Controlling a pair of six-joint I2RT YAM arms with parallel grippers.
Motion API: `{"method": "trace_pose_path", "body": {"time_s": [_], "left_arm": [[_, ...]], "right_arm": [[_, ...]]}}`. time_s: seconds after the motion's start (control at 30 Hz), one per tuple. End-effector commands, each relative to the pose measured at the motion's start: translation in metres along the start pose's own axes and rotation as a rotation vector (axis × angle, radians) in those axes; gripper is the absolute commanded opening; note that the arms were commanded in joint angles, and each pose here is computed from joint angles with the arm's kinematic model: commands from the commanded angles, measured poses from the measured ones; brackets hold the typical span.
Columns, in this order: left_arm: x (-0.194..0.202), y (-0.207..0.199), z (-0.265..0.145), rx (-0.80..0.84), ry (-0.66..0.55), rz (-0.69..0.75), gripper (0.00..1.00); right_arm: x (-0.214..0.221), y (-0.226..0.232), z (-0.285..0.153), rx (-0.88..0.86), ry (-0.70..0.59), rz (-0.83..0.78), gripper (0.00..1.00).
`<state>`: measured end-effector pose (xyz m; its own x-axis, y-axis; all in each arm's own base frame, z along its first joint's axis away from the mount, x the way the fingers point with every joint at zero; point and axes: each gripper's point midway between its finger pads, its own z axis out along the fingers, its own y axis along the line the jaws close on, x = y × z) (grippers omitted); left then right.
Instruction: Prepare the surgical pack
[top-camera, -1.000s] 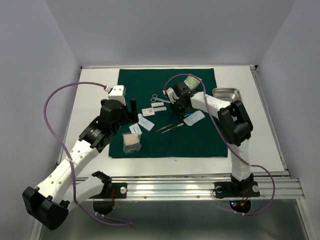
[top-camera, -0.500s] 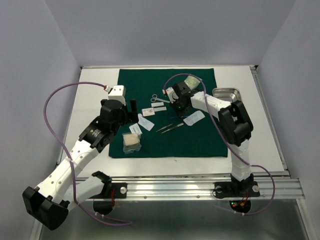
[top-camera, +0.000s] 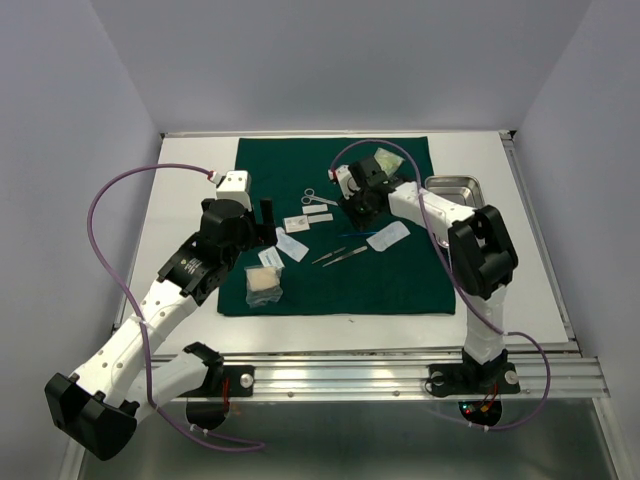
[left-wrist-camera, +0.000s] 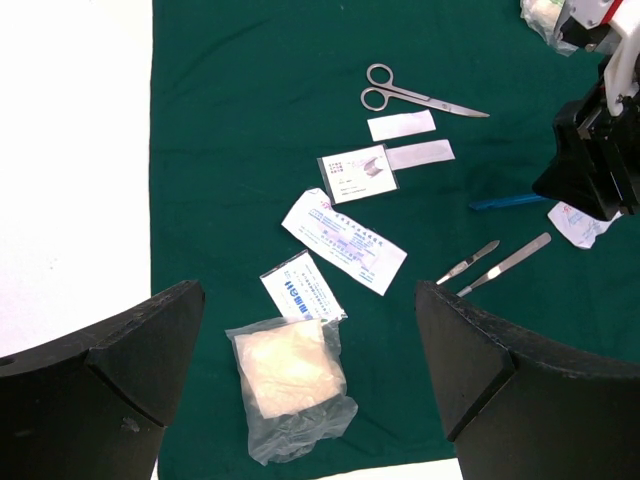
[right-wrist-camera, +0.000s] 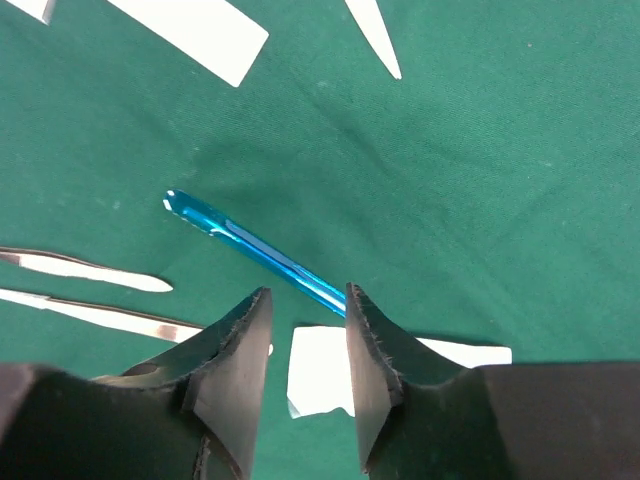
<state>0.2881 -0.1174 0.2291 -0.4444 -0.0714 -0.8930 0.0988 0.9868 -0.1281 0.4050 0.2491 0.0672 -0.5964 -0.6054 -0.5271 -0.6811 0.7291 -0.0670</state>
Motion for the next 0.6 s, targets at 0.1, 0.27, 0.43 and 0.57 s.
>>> {"method": "trace_pose_path", "body": {"time_s": [0.1, 0.27, 0.43, 0.57], "left_arm": [[-0.006, 0.004, -0.001, -0.013, -0.032, -0.016, 0.99], [-0.006, 0.004, 0.0, -0.018, -0.028, -0.017, 0.99], [-0.004, 0.006, -0.001, -0.026, -0.024, -0.018, 0.99], [-0.005, 0.006, -0.002, -0.028, -0.028, -0.017, 0.99]], "right_arm": [[0.01, -0.004, 0.009, 0.029, 0.054, -0.058, 0.47], [0.012, -0.001, 0.012, 0.003, 0.061, -0.071, 0.47], [0.016, 0.002, 0.02, -0.017, 0.083, -0.074, 0.47], [0.023, 0.005, 0.026, -0.03, 0.102, -0.071, 0.47]]}}
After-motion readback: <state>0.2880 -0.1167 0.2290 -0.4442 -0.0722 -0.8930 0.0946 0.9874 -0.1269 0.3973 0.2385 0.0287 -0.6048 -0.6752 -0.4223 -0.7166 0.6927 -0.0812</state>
